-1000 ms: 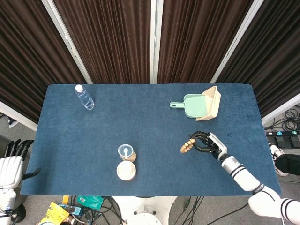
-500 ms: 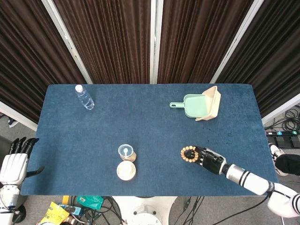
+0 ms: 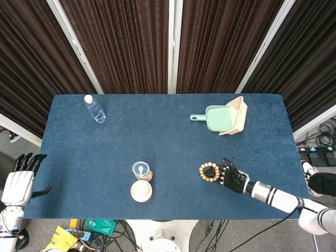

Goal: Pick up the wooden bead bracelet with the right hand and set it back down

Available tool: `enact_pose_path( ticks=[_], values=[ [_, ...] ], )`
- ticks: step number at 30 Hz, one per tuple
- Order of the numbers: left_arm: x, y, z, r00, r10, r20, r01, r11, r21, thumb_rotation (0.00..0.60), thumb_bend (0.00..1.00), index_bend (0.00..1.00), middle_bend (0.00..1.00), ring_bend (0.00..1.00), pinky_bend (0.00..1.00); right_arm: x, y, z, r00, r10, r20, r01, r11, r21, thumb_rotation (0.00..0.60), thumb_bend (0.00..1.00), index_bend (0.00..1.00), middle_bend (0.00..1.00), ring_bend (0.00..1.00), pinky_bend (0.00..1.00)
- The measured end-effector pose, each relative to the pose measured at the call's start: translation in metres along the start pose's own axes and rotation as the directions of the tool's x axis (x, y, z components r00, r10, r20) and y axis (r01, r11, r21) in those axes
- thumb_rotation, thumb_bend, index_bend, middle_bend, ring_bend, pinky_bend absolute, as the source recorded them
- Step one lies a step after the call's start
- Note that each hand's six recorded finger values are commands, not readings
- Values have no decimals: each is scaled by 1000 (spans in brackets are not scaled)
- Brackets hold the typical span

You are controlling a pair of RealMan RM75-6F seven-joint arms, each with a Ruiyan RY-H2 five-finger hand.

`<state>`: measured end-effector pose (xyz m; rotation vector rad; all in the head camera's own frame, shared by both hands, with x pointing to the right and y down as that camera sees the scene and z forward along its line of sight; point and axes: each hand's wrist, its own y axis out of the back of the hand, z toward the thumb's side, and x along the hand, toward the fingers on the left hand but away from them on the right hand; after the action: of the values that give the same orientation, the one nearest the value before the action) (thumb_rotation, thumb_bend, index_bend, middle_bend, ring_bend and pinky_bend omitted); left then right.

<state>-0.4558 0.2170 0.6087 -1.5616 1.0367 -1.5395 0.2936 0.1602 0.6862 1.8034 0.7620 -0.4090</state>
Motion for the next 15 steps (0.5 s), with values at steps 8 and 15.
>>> enact_pose_path(
  ticks=[8,15],
  values=[
    [-5,0,-2,1000,-1,-6,1,1000,-1,600,23,137,131,45,0,-9,1,12,977,-71,-200,115,970,216,220,6,699,648,340,0],
    [-6,-3,-2,1000,-12,-11,12,1000,-7,600,22,138,131,45,0,-17,0,19,940,-119,-319,229,914,334,183,0,779,685,377,0]
  ],
)
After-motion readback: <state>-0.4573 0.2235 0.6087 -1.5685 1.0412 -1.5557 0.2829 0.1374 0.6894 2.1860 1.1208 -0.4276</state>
